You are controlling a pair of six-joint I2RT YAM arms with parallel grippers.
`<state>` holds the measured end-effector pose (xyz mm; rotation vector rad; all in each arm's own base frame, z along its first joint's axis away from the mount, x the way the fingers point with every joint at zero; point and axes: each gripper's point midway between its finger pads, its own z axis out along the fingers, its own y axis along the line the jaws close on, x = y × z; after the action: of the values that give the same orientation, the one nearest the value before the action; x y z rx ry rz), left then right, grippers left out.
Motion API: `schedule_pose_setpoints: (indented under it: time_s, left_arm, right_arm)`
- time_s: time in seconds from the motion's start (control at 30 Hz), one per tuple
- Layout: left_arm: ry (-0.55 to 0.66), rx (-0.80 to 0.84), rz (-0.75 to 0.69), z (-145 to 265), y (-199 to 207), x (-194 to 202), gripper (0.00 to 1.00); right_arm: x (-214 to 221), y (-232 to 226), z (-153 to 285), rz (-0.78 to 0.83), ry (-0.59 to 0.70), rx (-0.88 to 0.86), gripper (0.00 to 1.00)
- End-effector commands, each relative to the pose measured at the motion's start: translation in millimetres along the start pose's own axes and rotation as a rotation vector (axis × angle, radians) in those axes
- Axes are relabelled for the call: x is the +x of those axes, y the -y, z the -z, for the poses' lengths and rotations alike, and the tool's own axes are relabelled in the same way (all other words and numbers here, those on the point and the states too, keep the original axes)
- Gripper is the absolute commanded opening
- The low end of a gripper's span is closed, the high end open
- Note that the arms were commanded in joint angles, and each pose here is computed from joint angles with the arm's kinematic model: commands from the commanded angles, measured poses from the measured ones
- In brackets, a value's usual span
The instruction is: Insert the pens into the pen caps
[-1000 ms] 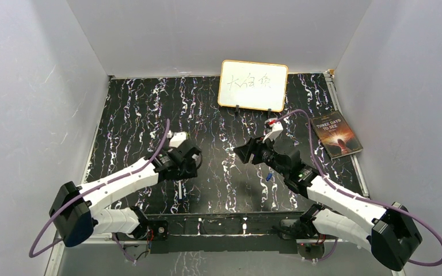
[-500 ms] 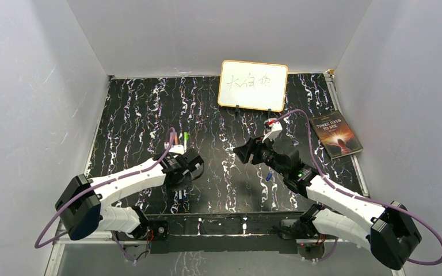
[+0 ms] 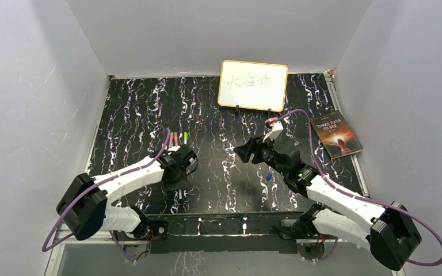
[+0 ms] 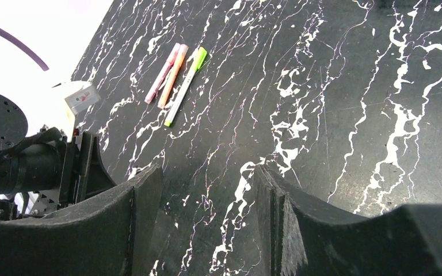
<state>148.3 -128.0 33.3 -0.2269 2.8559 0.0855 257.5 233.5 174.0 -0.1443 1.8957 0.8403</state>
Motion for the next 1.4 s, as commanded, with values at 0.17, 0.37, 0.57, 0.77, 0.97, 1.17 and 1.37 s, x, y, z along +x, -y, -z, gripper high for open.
schedule_pose_setpoints:
  time_s: [0.17,0.37,0.57,0.77,0.97,1.17,1.37]
  left_arm:
    - [-0.08,0.044,-0.057,-7.2,6.7,15.0,0.36]
    - [-0.107,-0.004,-0.055,-16.0,-1.9,23.0,0.37]
    - [-0.112,-0.021,-0.058,-19.6,-6.9,26.3,0.25]
    - [-0.11,0.011,-0.06,-21.8,-0.8,26.5,0.0]
    - [-0.036,0.118,-0.102,-9.4,20.5,7.6,0.0]
    - [0.29,0.435,-0.205,61.6,80.9,-62.2,0.0]
    - [0.499,0.702,-0.356,114.4,136.8,-90.0,0.0]
  right_arm:
    - [-27.4,-13.6,-2.2,0.011,0.079,-0.043,0.57]
    - [-26.3,-15.5,-5.0,0.002,0.075,-0.054,0.57]
    - [-25.3,-14.3,-3.9,0.002,0.073,-0.05,0.57]
    - [-25.2,-15.3,-3.6,-0.002,0.073,-0.053,0.57]
    - [-31.5,-29.8,0.3,0.027,0.079,-0.125,0.56]
    - [-34.0,-70.9,5.4,0.058,0.046,-0.339,0.57]
    - [-40.3,-93.9,4.4,0.023,0.045,-0.449,0.61]
